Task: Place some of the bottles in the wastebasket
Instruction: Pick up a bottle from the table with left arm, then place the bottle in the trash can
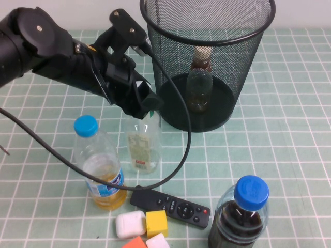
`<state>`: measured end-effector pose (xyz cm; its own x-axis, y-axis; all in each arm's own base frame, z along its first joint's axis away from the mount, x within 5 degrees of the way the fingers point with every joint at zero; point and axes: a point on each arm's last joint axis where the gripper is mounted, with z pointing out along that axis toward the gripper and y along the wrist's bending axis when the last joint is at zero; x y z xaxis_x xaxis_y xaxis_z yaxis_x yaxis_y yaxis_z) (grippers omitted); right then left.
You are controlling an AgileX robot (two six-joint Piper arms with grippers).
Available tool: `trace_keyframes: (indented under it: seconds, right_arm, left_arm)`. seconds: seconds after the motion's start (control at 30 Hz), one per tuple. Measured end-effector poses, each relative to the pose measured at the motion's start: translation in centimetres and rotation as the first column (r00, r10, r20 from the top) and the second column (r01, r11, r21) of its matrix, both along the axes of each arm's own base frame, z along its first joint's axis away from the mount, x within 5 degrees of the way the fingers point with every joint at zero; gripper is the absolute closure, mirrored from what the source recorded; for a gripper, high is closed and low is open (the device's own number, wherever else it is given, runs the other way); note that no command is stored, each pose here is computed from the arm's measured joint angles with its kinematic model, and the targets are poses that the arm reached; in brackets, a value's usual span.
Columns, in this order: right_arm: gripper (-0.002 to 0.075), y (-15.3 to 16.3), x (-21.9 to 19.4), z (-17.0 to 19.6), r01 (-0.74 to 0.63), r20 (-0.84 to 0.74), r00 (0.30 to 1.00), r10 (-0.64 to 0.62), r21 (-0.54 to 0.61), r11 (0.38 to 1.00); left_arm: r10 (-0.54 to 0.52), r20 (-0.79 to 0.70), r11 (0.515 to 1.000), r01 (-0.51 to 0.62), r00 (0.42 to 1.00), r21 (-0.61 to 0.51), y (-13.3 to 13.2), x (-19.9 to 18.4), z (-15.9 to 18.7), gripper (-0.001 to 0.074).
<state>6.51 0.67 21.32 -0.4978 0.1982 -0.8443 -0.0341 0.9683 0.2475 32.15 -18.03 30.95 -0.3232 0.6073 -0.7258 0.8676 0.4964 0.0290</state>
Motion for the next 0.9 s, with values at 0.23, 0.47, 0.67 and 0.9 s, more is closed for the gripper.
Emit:
trace_keyframes:
  seconds: [0.23,0.47,0.67,0.9]
  right_arm:
    - [0.0734,0.0,0.0,0.0,0.0,0.0,1.0,0.0,0.0,1.0]
    - [0.0734,0.0,0.0,0.0,0.0,0.0,1.0,0.0,0.0,1.0]
    - [0.0734,0.0,0.0,0.0,0.0,0.0,1.0,0.0,0.0,1.0]
    - [0.0734,0.0,0.0,0.0,0.0,0.0,1.0,0.0,0.0,1.0]
  left_arm:
    - [-0.006,-0.03,1.0,0.005,1.0,-0.004,0.1,-0.4,1.2,0.0401]
    - [0.075,-0.002,0.997,-0.075,0.997,-0.015,1.5,-2.6,10.7,0.0402]
    - [0.145,0.133,0.987,-0.133,0.98,-0.094,3.2,-5.5,20.0,0.0402]
    - [0.186,0.379,0.957,-0.081,0.906,-0.277,5.0,-10.1,28.1,0.0402]
